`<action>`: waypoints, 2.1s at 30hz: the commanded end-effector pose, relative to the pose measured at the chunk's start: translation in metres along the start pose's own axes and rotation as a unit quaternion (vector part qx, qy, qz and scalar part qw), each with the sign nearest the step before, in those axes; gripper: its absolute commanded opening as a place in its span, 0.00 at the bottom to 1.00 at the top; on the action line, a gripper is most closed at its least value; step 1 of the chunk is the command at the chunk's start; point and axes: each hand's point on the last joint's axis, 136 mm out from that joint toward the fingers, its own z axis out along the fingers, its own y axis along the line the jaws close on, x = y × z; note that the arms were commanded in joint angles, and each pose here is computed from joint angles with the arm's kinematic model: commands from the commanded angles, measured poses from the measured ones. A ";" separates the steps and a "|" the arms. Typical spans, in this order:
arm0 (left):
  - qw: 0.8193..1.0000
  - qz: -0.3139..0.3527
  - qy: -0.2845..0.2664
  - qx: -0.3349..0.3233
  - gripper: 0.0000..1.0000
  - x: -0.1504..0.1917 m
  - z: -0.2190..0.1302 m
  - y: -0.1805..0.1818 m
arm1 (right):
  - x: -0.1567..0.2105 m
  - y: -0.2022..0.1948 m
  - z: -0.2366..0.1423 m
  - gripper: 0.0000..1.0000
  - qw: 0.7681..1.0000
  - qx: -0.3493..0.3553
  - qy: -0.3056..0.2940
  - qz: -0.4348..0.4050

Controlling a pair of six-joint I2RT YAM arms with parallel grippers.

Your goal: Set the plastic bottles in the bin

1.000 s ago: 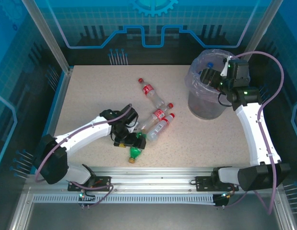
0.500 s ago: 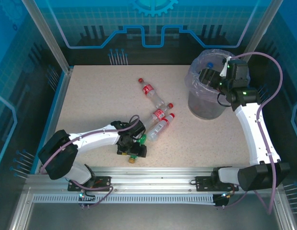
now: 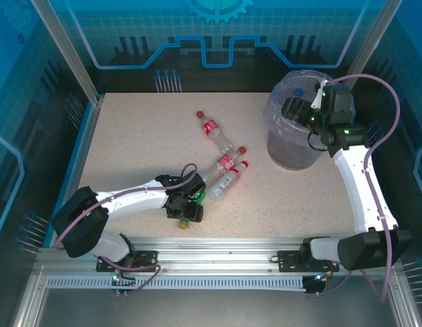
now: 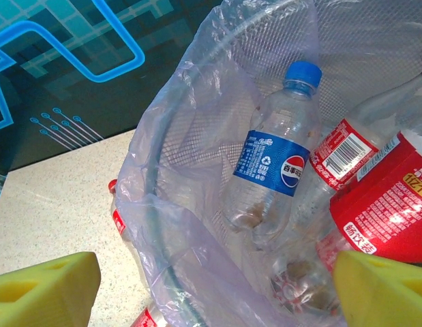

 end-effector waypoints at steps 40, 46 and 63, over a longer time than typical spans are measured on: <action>0.868 0.049 -0.288 0.400 0.50 -0.192 -0.190 -0.080 | 0.134 0.234 0.048 0.88 0.914 -0.368 0.160 -0.056; 0.871 0.056 -0.279 0.402 0.49 -0.188 -0.185 -0.083 | 0.136 0.234 0.055 0.83 0.915 -0.364 0.165 -0.049; 0.871 0.064 -0.286 0.394 0.99 -0.182 -0.187 -0.079 | 0.113 0.238 0.050 0.60 0.920 -0.361 0.135 -0.065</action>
